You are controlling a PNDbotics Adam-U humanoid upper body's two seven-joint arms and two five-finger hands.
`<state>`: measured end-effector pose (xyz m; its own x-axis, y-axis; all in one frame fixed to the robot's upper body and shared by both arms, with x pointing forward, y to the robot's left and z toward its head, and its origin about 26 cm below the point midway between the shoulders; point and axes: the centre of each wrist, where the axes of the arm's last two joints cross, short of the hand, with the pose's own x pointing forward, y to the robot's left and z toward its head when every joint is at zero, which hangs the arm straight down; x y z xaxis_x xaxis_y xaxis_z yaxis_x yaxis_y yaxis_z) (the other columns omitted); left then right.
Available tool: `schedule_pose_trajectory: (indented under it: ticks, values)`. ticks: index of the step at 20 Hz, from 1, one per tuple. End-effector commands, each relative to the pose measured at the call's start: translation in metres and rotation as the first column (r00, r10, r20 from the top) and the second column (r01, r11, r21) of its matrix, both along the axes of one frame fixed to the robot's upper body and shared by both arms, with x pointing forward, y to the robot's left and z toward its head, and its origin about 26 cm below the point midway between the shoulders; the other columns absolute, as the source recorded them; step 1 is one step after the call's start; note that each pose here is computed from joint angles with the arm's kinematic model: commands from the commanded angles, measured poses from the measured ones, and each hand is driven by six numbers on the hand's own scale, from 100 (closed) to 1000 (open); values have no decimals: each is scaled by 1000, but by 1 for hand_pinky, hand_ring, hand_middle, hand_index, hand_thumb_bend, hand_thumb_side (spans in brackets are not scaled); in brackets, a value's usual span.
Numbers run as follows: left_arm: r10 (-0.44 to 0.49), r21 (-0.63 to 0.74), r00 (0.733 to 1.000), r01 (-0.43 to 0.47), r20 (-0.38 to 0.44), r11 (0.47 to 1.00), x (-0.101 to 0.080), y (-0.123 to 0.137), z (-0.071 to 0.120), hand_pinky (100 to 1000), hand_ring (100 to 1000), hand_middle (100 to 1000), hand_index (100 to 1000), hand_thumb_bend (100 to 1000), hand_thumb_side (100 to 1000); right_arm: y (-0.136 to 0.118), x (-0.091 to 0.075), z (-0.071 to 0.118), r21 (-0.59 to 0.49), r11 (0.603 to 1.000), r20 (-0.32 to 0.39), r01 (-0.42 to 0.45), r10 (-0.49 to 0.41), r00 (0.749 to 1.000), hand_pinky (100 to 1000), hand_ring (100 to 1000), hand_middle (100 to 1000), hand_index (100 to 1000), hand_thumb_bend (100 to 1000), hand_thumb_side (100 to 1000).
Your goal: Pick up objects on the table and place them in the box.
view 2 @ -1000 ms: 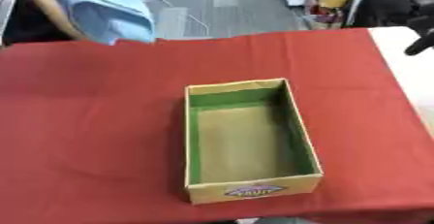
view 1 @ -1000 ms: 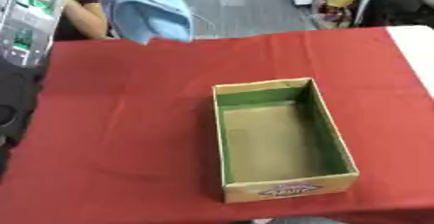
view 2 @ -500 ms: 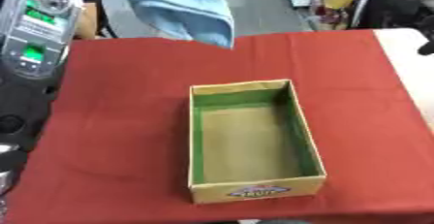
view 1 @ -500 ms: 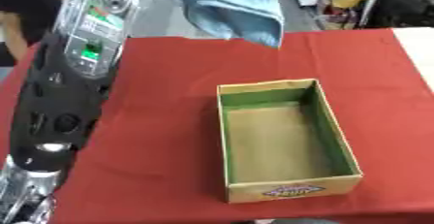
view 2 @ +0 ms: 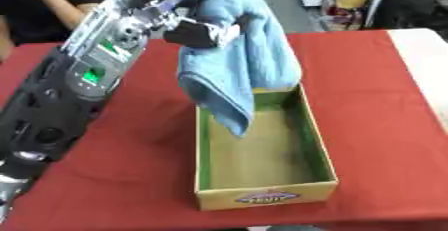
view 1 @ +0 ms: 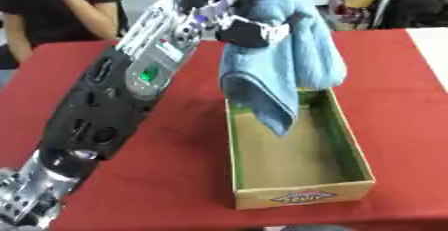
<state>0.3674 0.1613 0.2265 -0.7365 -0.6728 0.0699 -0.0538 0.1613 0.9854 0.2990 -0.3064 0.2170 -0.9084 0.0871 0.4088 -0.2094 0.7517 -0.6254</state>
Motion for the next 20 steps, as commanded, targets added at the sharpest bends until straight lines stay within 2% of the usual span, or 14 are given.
schedule_pose_trajectory:
  ticks: [1,2,3,4,6,7,12,20]
  values:
    - [-40,135,995,52,-94,989,0,-5,-3,100,194,384,465,100,227,1,-2,9,-25,1000,32,-6,6,999,610,791,822,996,100,753]
    - [-37,174,989,62,-141,983,0,-6,-7,303,393,529,607,100,541,1,-2,9,-26,1000,31,-6,6,999,610,791,821,996,100,751]
    - [-20,235,975,74,-221,969,1,-5,-16,427,558,666,730,237,823,1,-2,9,-28,1000,31,-6,7,999,609,791,821,996,100,753]
    - [-5,278,960,86,-280,957,2,-5,-19,536,666,745,798,386,973,1,-2,9,-29,1000,31,-6,6,1000,609,790,821,995,100,751]
    - [43,346,933,89,-356,934,3,-2,-22,661,794,858,885,638,1000,1,-2,9,-32,999,31,-6,6,1000,609,790,819,994,100,752]
    - [65,367,927,82,-370,927,4,1,-23,704,829,885,901,698,1000,1,-2,9,-34,999,30,-5,6,1000,608,789,819,993,100,753]
    - [90,383,925,64,-370,921,3,4,-21,751,858,911,922,723,1000,1,-2,9,-42,999,27,-5,7,1000,607,788,816,991,100,754]
    - [86,353,943,35,-321,935,2,4,-20,819,903,965,961,623,1000,1,-2,9,-49,999,24,-11,12,1000,606,786,813,988,100,754]
